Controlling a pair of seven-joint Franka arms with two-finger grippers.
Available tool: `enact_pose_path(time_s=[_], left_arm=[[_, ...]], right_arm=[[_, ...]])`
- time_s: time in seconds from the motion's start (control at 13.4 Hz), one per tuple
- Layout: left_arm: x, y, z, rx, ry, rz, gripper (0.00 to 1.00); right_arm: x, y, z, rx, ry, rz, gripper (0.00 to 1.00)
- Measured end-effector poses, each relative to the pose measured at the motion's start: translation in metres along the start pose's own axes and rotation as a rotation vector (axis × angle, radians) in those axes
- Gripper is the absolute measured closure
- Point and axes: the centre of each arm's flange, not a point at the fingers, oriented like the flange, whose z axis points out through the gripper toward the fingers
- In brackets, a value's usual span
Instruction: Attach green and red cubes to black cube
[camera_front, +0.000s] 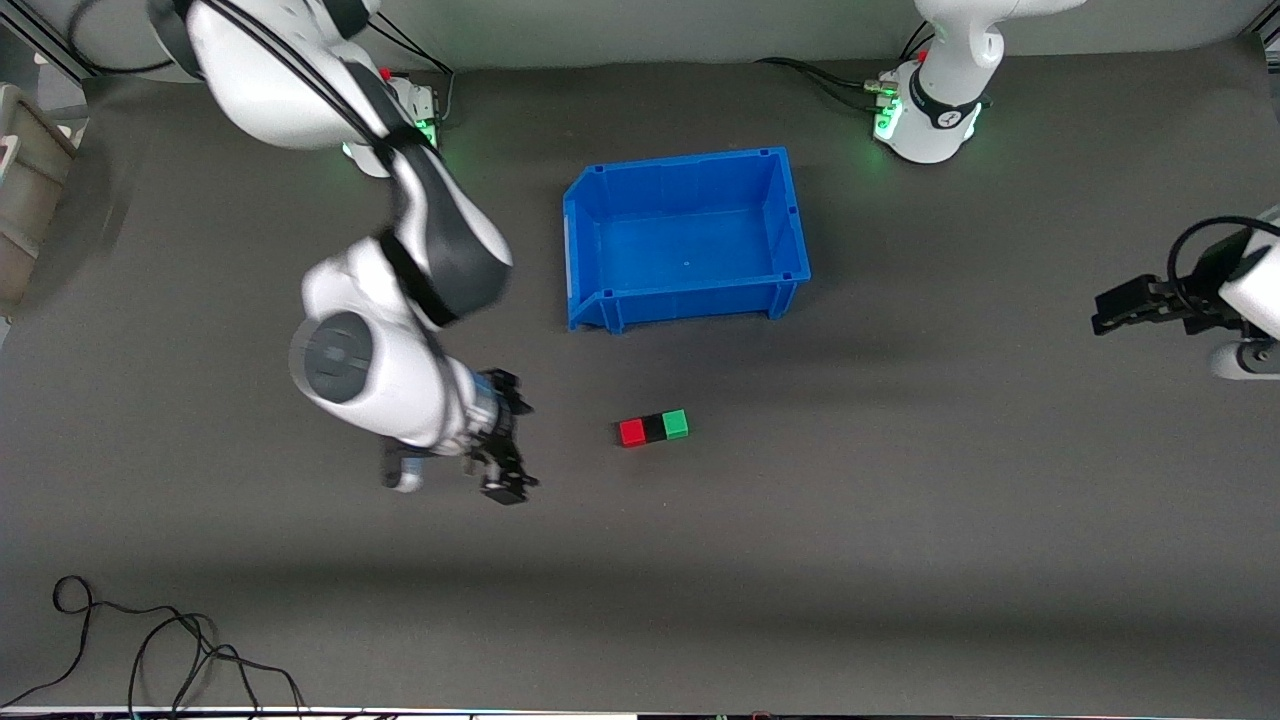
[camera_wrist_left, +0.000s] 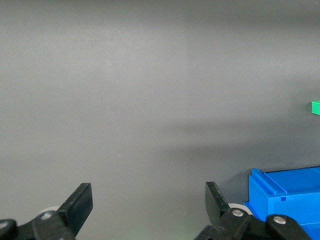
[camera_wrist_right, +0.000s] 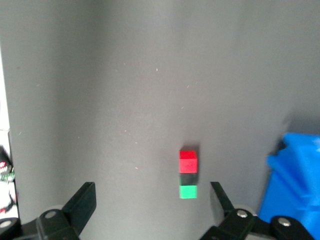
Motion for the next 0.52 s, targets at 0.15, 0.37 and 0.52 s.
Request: enact_pose_path(time_s=[0.15, 0.37, 0.52], left_arm=[[-0.005, 0.01, -0.002, 0.002, 0.0, 0.028, 0.0], [-0.008, 0.024, -0.001, 0.003, -0.003, 0.072, 0.0], [-0.01, 0.024, -0.004, 0.005, 0.003, 0.097, 0.0]], right_arm=[[0.019, 0.021, -0.059, -0.041, 0.001, -0.115, 0.0], [0.069, 0.052, -0.119, -0.096, -0.012, -0.336, 0.0], [0.112, 0.072, -0.147, -0.118, -0.025, -0.525, 0.0]])
